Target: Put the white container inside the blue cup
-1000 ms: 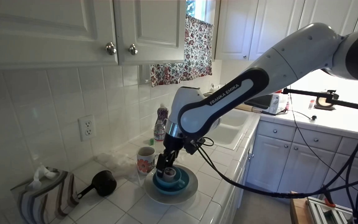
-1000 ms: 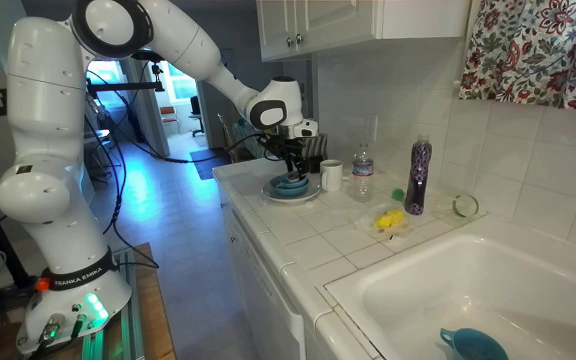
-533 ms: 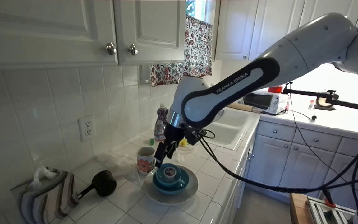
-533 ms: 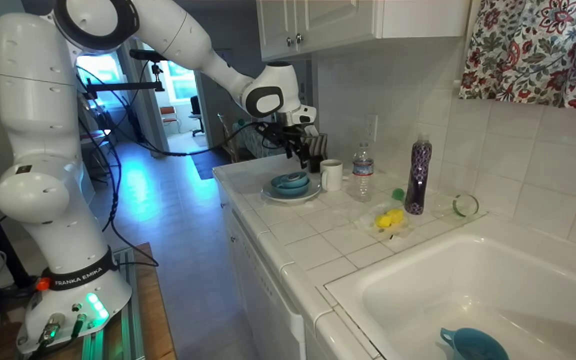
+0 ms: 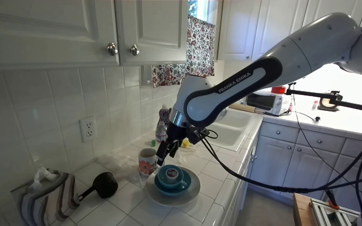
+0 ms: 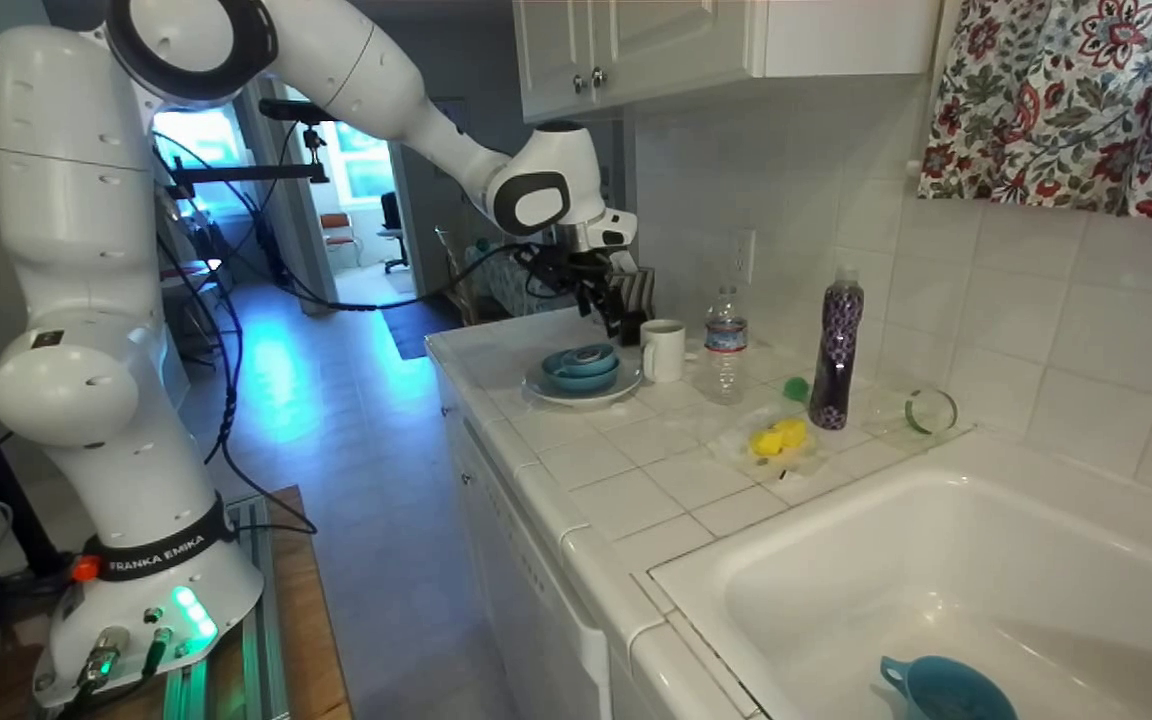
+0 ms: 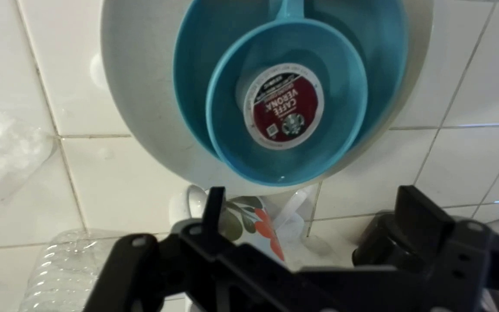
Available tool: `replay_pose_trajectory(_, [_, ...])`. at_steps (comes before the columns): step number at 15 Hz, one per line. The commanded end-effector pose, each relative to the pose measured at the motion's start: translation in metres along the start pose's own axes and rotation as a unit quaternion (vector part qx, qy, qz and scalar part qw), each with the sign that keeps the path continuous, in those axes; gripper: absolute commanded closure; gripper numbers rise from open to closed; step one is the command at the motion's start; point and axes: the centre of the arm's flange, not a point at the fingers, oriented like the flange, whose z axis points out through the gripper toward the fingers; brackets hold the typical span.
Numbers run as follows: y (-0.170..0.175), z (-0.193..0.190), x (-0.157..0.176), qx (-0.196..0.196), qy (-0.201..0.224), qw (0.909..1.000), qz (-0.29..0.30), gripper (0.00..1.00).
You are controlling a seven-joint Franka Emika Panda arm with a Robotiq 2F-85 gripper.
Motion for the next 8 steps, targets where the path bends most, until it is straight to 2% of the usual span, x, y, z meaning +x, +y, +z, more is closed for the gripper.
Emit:
replay_pose_trajectory(1, [0.017,-0.015,0.008,-0.007,0.030,0.9981,0.054,0.00])
replay_pose_trajectory(6, [0.040,-0.020,0.010,-0.038,0.057,0.9895,0.127,0.00])
replay_pose_trajectory(8, [0.048,-0.024,0.002,-0.076,0.034,0.9887,0.125,0.00])
